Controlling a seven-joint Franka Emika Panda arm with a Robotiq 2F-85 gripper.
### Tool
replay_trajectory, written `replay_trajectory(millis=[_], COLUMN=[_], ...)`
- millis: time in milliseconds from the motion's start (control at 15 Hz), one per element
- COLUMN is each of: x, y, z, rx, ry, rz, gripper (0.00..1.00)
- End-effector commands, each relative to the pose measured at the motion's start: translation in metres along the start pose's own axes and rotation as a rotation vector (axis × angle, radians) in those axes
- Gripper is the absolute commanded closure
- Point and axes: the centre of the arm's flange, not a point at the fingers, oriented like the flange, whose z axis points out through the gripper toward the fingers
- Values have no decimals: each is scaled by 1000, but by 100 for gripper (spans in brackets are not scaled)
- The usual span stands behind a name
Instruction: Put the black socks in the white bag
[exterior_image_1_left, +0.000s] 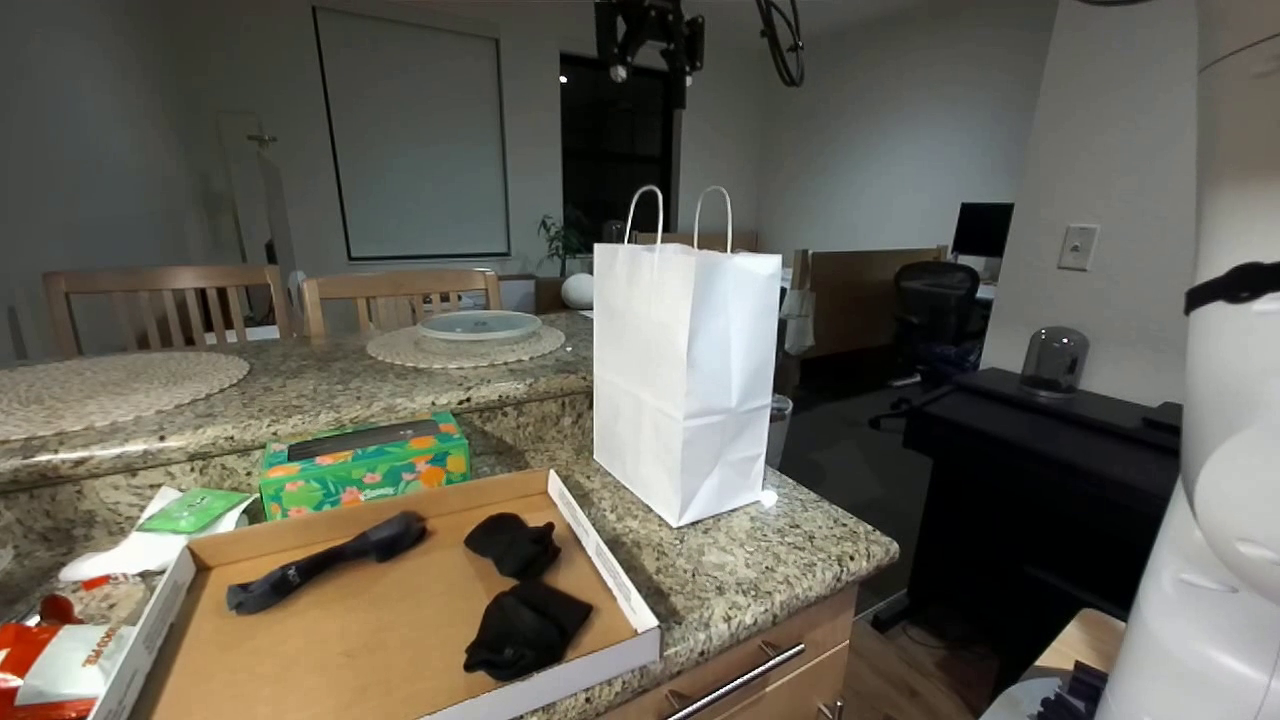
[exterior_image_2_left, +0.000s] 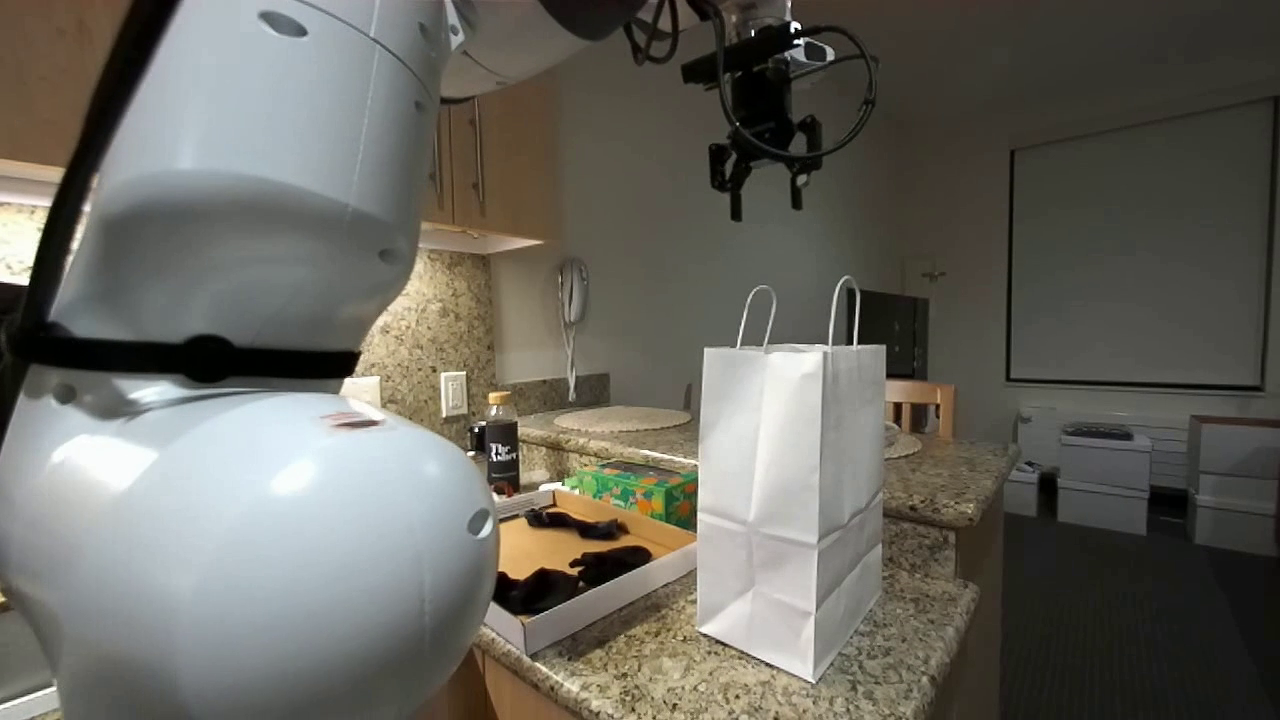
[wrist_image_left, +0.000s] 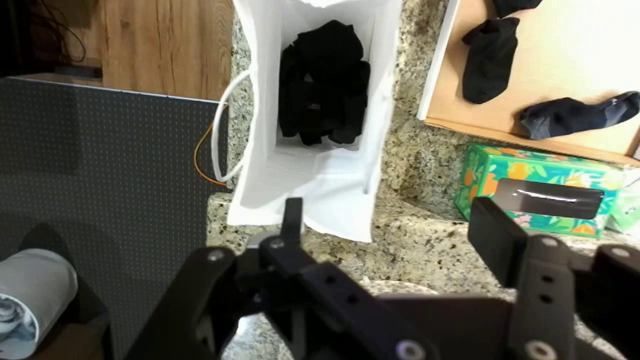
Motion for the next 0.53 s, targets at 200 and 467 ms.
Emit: replay_trajectory(millis=[200,467], x=[-36,-50], y=[-168,-266], z=[-9,37], rx=[7,42], ry=[27,49], rz=[-201,-248], gripper=[0,0])
